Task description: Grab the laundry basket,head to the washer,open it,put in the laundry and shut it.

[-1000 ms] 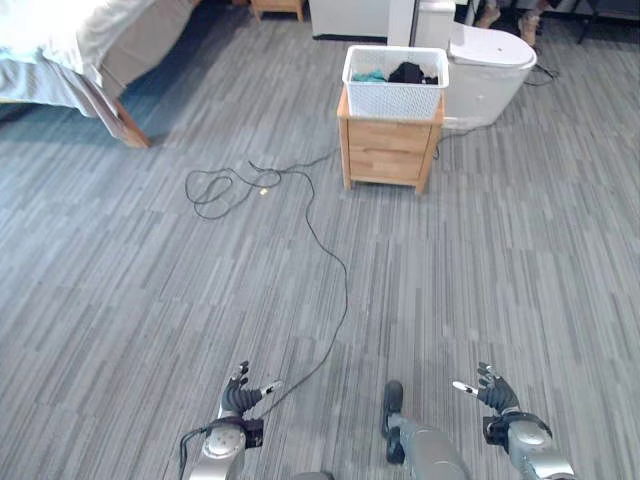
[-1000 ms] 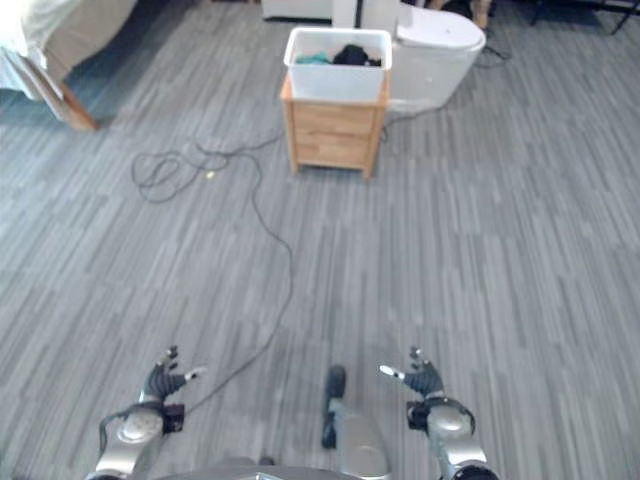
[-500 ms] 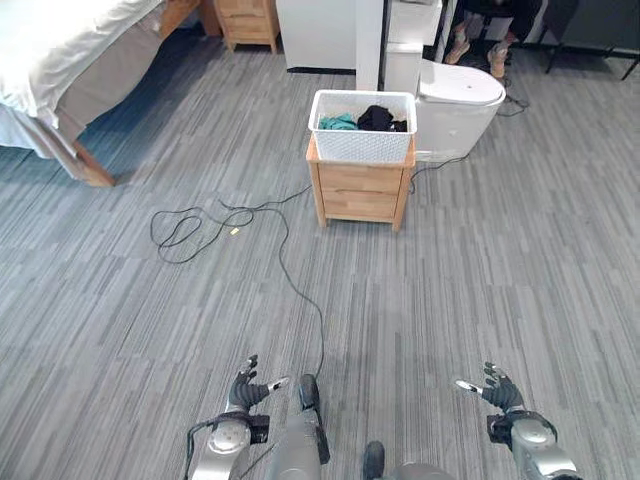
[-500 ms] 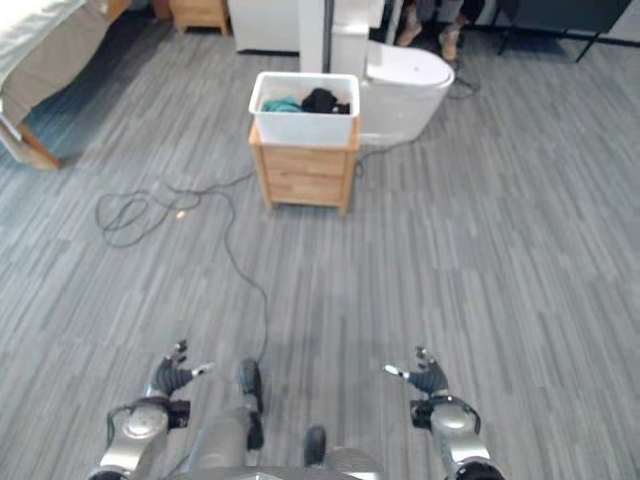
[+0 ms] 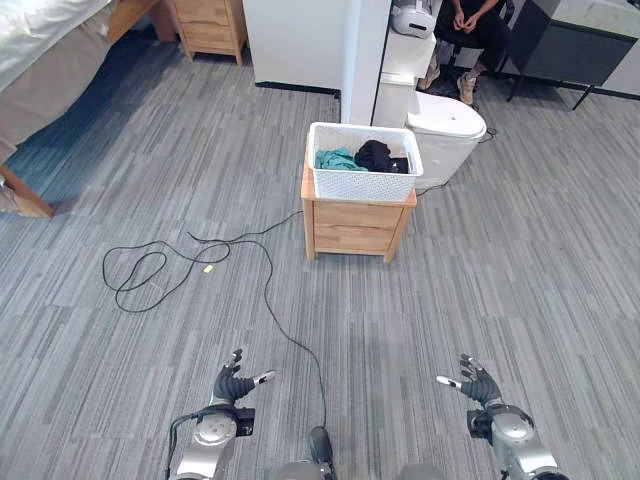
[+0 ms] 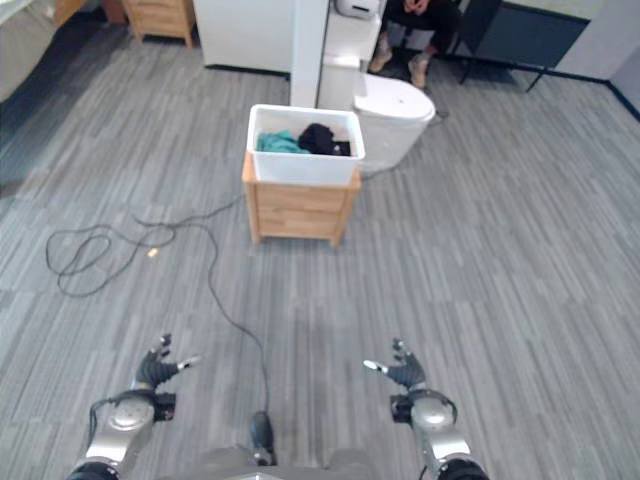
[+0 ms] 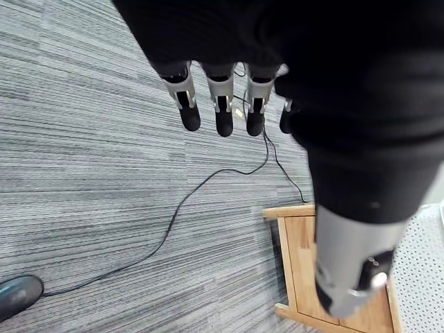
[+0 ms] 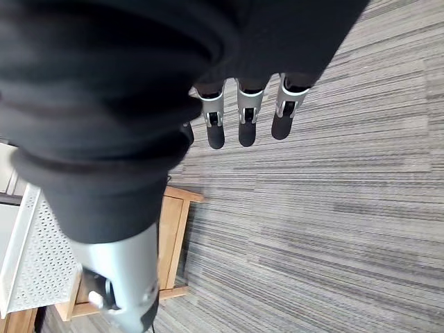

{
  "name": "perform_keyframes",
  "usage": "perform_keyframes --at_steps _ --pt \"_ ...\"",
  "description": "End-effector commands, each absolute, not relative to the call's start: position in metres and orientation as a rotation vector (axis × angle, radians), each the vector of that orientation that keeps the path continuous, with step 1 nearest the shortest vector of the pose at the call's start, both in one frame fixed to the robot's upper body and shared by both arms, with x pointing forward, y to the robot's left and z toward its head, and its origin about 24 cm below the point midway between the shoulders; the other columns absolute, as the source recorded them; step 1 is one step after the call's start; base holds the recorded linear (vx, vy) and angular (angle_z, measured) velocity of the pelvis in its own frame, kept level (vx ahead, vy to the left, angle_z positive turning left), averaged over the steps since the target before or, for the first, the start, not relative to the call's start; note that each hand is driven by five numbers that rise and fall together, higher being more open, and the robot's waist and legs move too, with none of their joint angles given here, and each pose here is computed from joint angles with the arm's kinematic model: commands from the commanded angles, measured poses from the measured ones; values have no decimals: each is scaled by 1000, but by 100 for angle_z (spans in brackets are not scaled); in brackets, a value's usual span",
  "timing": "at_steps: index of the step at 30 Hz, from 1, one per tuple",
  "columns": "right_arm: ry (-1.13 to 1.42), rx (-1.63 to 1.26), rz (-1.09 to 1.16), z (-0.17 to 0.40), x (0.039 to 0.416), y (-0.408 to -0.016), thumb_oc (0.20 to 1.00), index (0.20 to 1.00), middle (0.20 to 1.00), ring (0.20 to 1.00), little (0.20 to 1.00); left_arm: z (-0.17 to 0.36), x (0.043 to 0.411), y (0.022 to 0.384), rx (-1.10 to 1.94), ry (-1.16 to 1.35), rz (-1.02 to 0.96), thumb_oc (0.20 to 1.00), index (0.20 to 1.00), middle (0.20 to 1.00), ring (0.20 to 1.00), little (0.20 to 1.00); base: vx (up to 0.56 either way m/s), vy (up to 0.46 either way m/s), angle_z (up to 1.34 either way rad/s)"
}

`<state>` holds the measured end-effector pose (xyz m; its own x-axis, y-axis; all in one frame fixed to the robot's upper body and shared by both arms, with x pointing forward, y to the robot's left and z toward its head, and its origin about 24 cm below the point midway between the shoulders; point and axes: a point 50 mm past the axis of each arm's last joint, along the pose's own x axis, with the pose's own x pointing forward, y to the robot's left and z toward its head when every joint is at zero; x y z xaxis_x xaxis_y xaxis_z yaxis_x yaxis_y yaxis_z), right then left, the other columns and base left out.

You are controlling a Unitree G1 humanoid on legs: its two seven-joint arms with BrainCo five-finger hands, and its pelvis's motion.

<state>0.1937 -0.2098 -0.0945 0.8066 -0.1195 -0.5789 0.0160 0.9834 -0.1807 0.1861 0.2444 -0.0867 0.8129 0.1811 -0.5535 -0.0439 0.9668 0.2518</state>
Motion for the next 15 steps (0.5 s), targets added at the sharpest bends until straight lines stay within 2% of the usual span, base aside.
perform_keyframes --at_steps 1,9,15 --pt "537 -222 -74 -78 211 -219 1000 1000 1000 1000 1000 -79 183 246 266 558 103 1000 1000 1000 1000 1000 266 69 -9" --pt "578 -227 -89 -84 201 -225 1000 1000 1000 1000 1000 -83 181 238 271 573 70 1000 1000 1000 1000 1000 363 -18 21" --pt "597 -225 -126 -86 188 -240 1000 1000 1000 1000 1000 -89 176 232 248 592 62 1000 1000 1000 1000 1000 410 -182 63"
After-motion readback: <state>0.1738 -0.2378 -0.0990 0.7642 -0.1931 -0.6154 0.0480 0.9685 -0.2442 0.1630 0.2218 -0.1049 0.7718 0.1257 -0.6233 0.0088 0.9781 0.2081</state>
